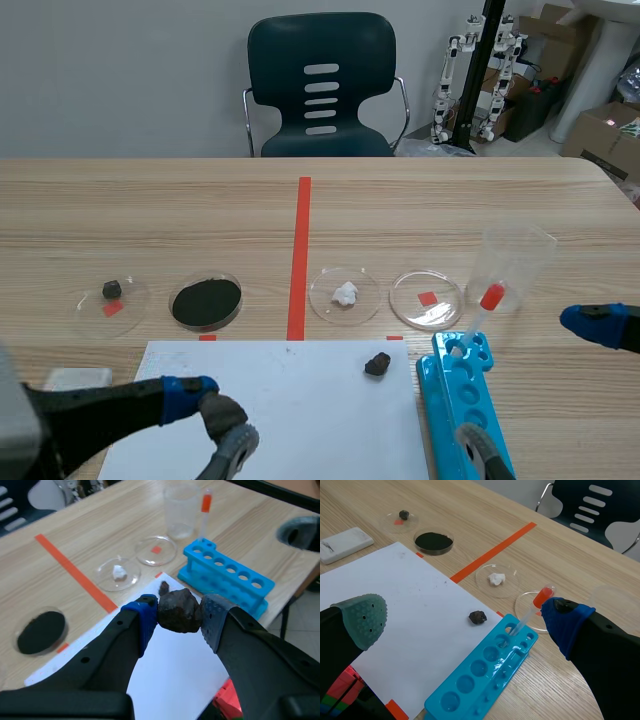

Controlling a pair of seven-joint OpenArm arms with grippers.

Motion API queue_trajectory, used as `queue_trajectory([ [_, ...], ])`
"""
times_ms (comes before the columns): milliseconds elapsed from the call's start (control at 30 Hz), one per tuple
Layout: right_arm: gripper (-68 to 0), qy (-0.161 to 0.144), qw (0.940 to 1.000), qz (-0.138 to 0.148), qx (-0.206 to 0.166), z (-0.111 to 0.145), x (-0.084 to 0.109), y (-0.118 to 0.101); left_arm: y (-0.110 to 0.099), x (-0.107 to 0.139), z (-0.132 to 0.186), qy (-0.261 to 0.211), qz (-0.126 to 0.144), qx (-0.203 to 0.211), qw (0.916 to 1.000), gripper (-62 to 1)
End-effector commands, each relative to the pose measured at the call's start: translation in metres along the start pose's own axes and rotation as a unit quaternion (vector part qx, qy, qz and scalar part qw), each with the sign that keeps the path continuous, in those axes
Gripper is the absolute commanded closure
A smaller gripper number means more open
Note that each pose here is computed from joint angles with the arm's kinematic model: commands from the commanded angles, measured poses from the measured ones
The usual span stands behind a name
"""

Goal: Put the middle mineral back

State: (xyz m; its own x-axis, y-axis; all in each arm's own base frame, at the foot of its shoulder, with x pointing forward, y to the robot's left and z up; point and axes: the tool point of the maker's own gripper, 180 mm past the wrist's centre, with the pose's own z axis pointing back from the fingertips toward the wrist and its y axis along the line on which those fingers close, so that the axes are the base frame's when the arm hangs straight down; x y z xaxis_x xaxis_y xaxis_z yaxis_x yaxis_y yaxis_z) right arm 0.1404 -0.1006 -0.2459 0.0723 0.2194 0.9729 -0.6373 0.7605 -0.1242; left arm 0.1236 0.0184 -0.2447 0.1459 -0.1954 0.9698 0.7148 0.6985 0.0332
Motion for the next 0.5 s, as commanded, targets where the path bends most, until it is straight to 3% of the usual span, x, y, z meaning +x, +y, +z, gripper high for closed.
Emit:
queue_trajectory([
  [0, -65.3, -0.015, 0.9999, -0.001, -0.001, -0.001, 0.008, -0.001, 0.003, -0.002, -0.004, -0.012, -0.004, 0.003, 0.9999, -11.6],
  [300, -65.3, -0.015, 0.9999, -0.001, -0.001, -0.001, 0.008, -0.001, 0.023, -0.035, -0.035, -0.006, -0.007, 0.029, 0.9995, -11.6],
  [467, -65.3, -0.015, 0.9999, -0.001, -0.001, -0.001, 0.008, -0.001, 0.032, -0.051, -0.06, -0.005, 0.014, 0.025, 0.9996, -11.6],
])
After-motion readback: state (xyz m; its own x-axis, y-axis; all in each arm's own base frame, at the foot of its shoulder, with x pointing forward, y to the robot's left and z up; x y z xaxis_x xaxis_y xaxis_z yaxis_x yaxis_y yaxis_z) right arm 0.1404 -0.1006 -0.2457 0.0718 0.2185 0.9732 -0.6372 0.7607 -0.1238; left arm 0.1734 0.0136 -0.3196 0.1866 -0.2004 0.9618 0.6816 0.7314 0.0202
